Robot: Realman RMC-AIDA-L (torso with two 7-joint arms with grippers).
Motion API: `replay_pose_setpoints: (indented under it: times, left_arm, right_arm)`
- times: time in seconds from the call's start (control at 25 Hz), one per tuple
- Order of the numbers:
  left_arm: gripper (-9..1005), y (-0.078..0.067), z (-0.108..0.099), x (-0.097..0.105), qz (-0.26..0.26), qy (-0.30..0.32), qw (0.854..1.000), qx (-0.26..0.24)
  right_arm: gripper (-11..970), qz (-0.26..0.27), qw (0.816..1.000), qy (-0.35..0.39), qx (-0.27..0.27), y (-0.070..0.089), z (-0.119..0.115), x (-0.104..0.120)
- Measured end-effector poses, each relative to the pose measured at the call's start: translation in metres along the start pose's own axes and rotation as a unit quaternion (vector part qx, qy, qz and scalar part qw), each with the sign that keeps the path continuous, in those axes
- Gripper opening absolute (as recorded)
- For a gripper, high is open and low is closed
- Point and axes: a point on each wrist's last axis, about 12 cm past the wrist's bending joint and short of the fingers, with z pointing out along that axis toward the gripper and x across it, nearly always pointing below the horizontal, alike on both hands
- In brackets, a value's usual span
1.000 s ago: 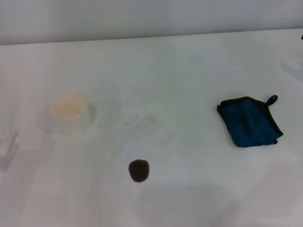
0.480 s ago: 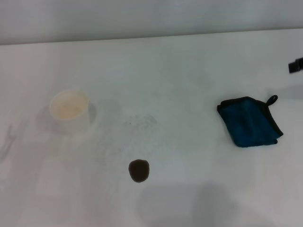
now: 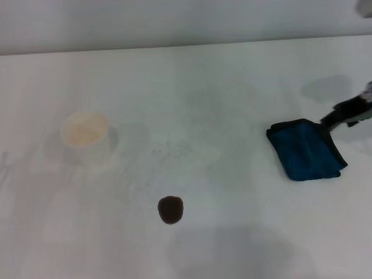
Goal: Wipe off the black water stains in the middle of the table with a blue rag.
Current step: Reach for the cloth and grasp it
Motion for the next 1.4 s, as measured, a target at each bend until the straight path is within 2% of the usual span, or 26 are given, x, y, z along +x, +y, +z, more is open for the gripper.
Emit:
replay_pose_setpoints:
  times: [0.28, 0.68, 1.0, 1.4]
  left_arm:
    - [881, 0.004, -0.003, -0.002, 0.008, -0.007, 1.000, -0.005]
    - [880, 0.005, -0.003, -0.004, 0.009, -0.015, 1.000, -0.009]
    - [881, 0.005, 0.001, -0.005, 0.010, -0.018, 1.000, -0.006]
    - [882, 0.004, 0.001, -0.004, 0.009, -0.016, 1.000, -0.007]
  right_arm:
    - [623, -0.026, 0.998, 0.043, 0.038, 0.039, 0.017, -0.011]
    - [620, -0.024, 0.996, 0.074, 0.044, 0.066, 0.036, -0.012]
    - [617, -0.040, 0.994, 0.080, 0.061, 0.078, 0.051, -0.021]
    - [610, -0.049, 0.989, 0.093, 0.102, 0.070, 0.059, -0.028]
